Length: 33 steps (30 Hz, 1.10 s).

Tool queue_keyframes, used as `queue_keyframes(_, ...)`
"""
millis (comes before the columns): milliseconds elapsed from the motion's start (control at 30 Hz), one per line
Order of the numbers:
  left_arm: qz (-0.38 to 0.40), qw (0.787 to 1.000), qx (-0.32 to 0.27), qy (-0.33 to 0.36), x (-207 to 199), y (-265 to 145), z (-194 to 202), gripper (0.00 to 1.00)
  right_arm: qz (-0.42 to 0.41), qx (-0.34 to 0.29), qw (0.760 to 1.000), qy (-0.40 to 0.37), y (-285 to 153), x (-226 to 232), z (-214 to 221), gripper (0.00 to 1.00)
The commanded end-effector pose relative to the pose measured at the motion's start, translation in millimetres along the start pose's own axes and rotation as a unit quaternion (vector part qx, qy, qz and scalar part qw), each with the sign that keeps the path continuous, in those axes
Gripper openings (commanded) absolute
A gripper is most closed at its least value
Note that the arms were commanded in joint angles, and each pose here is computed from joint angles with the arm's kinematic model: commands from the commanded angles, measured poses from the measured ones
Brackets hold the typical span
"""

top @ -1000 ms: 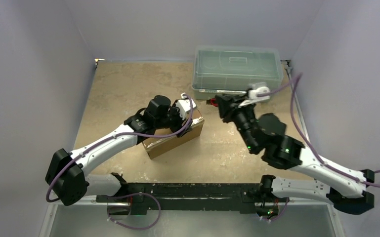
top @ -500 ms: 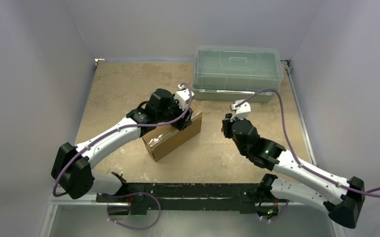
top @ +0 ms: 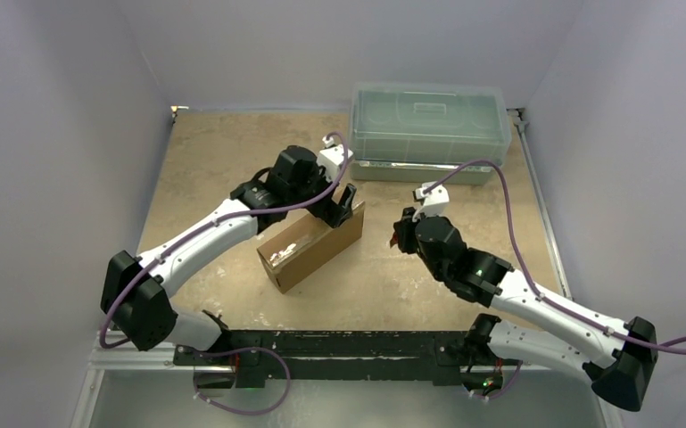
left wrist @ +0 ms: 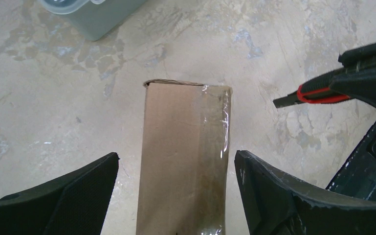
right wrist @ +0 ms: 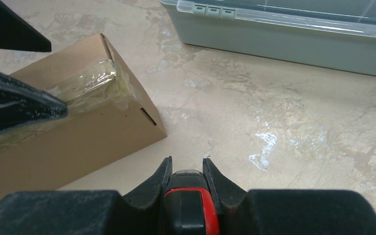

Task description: Unpack the express box

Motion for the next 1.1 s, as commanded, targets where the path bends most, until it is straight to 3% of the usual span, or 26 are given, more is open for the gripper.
queue_keyframes(0,-0.04,0.999,0.0,-0.023,6.2,-13.2,-18.9,0.88,-0.035,-0.034,0.998,0.049,-5.4,15.1,-27.4,0.0)
queue_keyframes(233,-0.052,0.996,-0.002,-0.075,3.4,-47.3,-13.5,0.88,-0.092,-0.052,0.984,0.141,-11.0,31.8,-49.0,0.0)
queue_keyframes(367,-0.008,0.997,0.001,-0.083,-9.9,-53.4,-2.6,0.9,-0.129,-0.062,0.968,0.204,-7.2,31.2,-68.9,0.0)
queue_keyframes(500,-0.031,0.996,0.002,-0.08,-5.3,-56.2,6.6,0.94,-0.186,-0.059,0.947,0.255,-0.4,30.1,-82.9,0.0)
queue_keyframes(767,-0.018,0.997,0.042,-0.066,-4.6,-42.3,16.6,0.94,-0.27,-0.004,0.921,0.282,15.9,51.2,-65.8,0.0)
queue_keyframes(1067,0.005,0.995,0.051,-0.083,-10.4,-34.1,26.6,0.86,-0.26,0.003,0.928,0.267,29.6,53.2,-64.1,0.0)
Point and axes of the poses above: each gripper's point midway between its finger pads, its own y axis out along the fingers, its own x axis along the line the jaws close on, z = x × y, the point moved 5 cm from there along -y, back along the fingers, and after that the axes turned 4 degrees about y, right-handed, at the moved point
